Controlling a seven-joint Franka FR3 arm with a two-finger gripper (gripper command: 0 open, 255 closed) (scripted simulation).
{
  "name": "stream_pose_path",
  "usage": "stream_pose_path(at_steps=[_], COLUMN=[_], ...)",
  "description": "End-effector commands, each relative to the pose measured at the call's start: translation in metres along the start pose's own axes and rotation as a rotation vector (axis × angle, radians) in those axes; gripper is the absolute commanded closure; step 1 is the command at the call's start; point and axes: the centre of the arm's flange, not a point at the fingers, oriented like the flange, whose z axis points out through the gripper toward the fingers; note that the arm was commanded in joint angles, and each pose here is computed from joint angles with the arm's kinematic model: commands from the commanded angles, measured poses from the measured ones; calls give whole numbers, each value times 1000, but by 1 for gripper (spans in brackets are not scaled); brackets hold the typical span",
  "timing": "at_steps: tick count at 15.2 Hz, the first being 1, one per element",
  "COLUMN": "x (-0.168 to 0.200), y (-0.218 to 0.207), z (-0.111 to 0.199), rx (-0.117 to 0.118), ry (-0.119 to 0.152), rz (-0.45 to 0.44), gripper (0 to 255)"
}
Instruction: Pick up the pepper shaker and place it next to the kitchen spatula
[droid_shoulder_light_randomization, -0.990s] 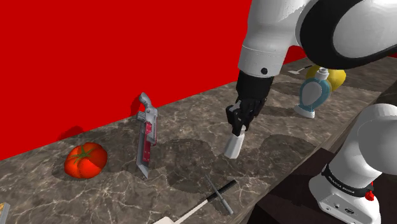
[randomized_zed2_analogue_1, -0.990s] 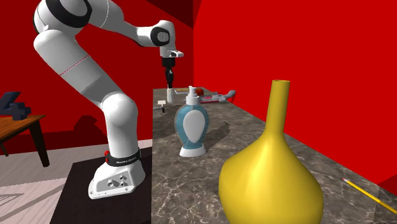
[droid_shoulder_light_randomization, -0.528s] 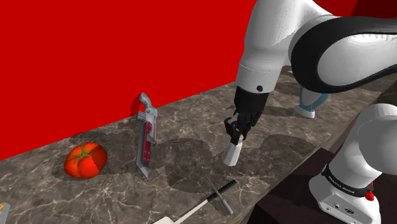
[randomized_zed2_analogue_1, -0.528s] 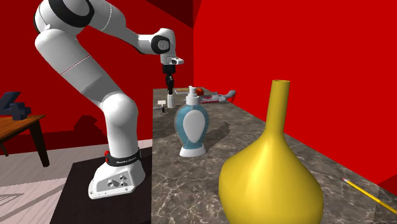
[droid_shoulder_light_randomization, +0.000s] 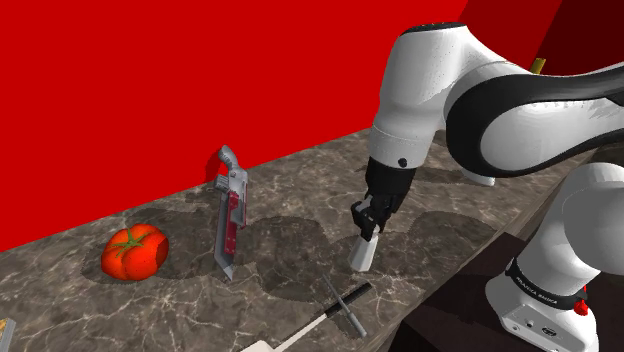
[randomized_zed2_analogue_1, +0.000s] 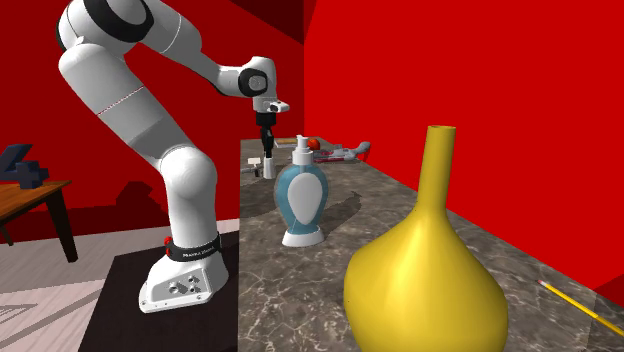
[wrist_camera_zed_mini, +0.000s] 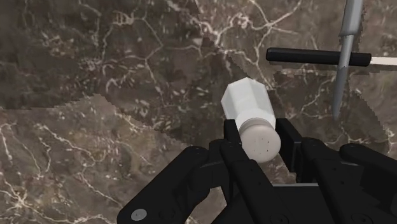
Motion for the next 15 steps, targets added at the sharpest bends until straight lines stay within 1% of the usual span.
stream_pose_path(at_steps=[1,6,7,12,15], x=[0,0,0,0,0], y=[0,0,0,0,0], z=[1,1,1,1,-38], rx=[0,0,0,0,0], ry=[0,0,0,0,0], rz=[0,0,0,0,0], gripper=[255,255,0,0,0])
